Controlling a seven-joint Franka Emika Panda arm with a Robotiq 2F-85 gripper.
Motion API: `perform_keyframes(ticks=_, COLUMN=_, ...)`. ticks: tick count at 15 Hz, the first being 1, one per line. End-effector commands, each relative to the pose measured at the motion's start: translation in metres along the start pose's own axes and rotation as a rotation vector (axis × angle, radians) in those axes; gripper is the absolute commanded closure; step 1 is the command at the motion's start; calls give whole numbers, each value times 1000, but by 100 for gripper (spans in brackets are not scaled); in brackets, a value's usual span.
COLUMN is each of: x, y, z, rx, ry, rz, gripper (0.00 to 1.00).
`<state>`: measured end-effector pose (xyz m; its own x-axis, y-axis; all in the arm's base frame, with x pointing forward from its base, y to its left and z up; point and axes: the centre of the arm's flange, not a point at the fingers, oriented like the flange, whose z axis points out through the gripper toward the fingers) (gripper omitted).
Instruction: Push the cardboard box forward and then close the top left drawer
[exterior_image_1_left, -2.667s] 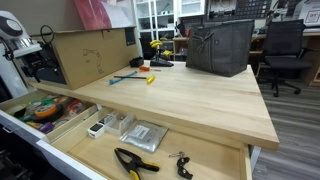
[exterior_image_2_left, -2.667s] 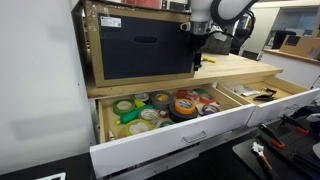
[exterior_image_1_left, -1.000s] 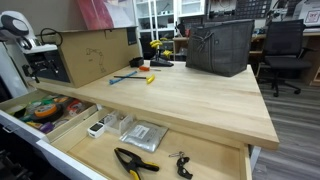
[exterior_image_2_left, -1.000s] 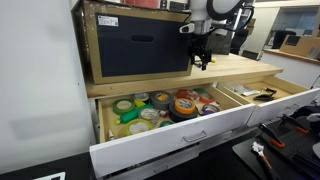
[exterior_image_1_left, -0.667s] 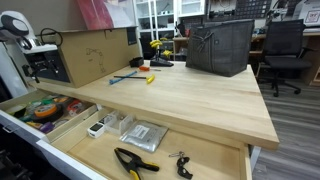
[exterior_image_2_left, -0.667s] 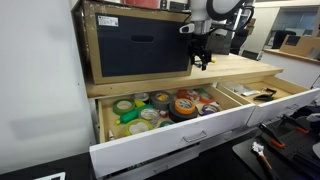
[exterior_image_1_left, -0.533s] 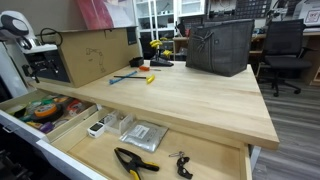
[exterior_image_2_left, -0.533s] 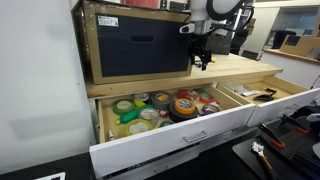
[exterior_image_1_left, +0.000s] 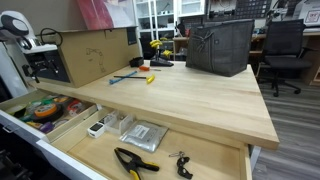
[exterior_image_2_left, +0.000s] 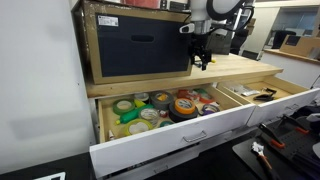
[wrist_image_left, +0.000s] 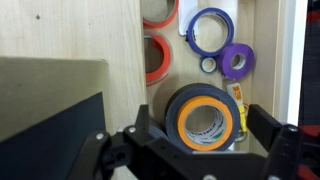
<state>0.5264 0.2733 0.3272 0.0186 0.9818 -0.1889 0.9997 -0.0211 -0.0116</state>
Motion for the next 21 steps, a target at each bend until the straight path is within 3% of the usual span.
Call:
perform_keyframes(ticks=1, x=0, y=0, z=0, rx=0, ry=0, rz=0, gripper=0)
perform_keyframes(ticks=6, x=8, y=-21, z=-3, rx=-28, ry=11, rz=-9, gripper=0)
perform_keyframes(ticks=10, x=22, y=-60, z=-7, rx=-51, ry=31, rz=-12, gripper=0)
perform_keyframes(ticks=21, x=109, y=-192, z=0, rx=-110, ry=59, rz=-112, gripper=0)
